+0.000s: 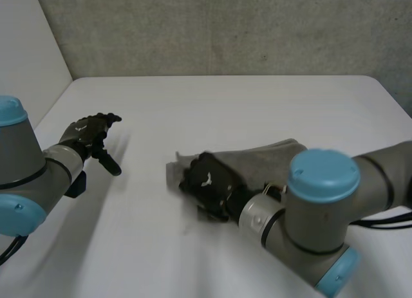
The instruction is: Fold the towel.
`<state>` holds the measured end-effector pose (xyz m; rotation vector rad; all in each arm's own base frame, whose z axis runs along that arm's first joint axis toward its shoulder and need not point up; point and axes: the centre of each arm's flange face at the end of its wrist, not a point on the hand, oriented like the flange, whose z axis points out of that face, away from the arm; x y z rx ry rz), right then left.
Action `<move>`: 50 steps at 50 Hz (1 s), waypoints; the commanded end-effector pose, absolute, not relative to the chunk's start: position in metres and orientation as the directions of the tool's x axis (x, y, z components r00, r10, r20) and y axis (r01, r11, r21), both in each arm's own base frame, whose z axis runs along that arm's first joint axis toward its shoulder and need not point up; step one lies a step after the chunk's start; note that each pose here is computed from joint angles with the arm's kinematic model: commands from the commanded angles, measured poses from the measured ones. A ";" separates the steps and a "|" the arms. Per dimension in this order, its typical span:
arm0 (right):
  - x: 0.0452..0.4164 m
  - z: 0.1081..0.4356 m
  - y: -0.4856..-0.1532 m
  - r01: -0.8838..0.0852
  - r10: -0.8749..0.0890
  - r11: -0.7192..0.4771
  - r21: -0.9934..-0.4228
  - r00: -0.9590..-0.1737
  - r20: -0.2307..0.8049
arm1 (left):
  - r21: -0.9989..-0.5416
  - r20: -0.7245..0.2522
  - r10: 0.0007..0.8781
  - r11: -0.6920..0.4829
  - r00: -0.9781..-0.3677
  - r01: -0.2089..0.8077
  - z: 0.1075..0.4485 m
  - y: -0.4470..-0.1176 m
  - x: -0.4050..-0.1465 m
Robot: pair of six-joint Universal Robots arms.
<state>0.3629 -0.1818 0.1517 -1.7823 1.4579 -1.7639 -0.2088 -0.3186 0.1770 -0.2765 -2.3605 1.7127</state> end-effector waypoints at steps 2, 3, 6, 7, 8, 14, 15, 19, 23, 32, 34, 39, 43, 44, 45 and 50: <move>0.330 0.168 -0.213 -0.521 -0.707 -0.393 -0.758 -0.357 0.611 | -0.955 0.059 0.276 0.295 -0.959 0.027 0.176 -0.319 -0.210; 0.330 0.168 -0.214 -0.521 -0.706 -0.392 -0.758 -0.357 0.611 | -0.955 0.059 0.276 0.295 -0.959 0.027 0.176 -0.319 -0.210; 0.305 0.178 -0.233 -0.534 -0.674 -0.341 -0.774 -0.435 0.597 | -0.955 0.059 0.279 0.295 -0.958 0.028 0.176 -0.318 -0.210; 0.295 0.182 -0.238 -0.535 -0.662 -0.316 -0.784 -0.468 0.586 | -0.955 0.059 0.284 0.295 -0.957 0.029 0.176 -0.317 -0.212; 0.285 0.185 -0.243 -0.534 -0.651 -0.293 -0.794 -0.497 0.574 | -0.954 0.059 0.285 0.298 -0.957 0.030 0.175 -0.317 -0.212; 0.248 0.175 -0.258 -0.552 -0.623 -0.177 -0.815 -0.577 0.527 | -0.953 0.060 0.305 0.300 -0.950 0.037 0.174 -0.311 -0.219; 0.238 0.169 -0.261 -0.556 -0.627 -0.146 -0.818 -0.588 0.511 | -0.953 0.060 0.305 0.300 -0.950 0.037 0.174 -0.311 -0.219; 0.219 0.154 -0.261 -0.546 -0.664 -0.089 -0.833 -0.590 0.458 | -0.954 0.055 0.338 0.296 -0.939 0.051 0.175 -0.304 -0.229; 0.210 0.146 -0.260 -0.537 -0.681 -0.055 -0.842 -0.596 0.425 | -0.954 0.053 0.368 0.293 -0.928 0.062 0.175 -0.297 -0.238; 0.204 0.140 -0.259 -0.509 -0.690 -0.008 -0.861 -0.620 0.373 | -0.952 0.064 0.495 0.292 -0.867 0.096 0.175 -0.270 -0.267; 0.204 0.140 -0.259 -0.501 -0.691 0.001 -0.866 -0.626 0.361 | -0.950 0.064 0.503 0.294 -0.862 0.101 0.175 -0.267 -0.269; 0.205 0.140 -0.257 -0.473 -0.693 0.030 -0.881 -0.644 0.322 | -0.948 0.065 0.514 0.300 -0.855 0.108 0.174 -0.260 -0.271; 0.205 0.138 -0.256 -0.456 -0.694 0.049 -0.889 -0.656 0.298 | -0.947 0.066 0.523 0.301 -0.850 0.112 0.174 -0.255 -0.273; 0.205 0.138 -0.256 -0.456 -0.694 0.049 -0.889 -0.656 0.298 | -0.947 0.066 0.523 0.301 -0.850 0.112 0.174 -0.255 -0.273; 0.205 0.138 -0.257 -0.454 -0.690 0.042 -0.890 -0.657 0.303 | -0.947 0.066 0.531 0.300 -0.845 0.115 0.174 -0.253 -0.275; 0.203 0.138 -0.261 -0.457 -0.675 0.027 -0.889 -0.665 0.321 | -0.946 0.066 0.541 0.302 -0.838 0.120 0.172 -0.249 -0.278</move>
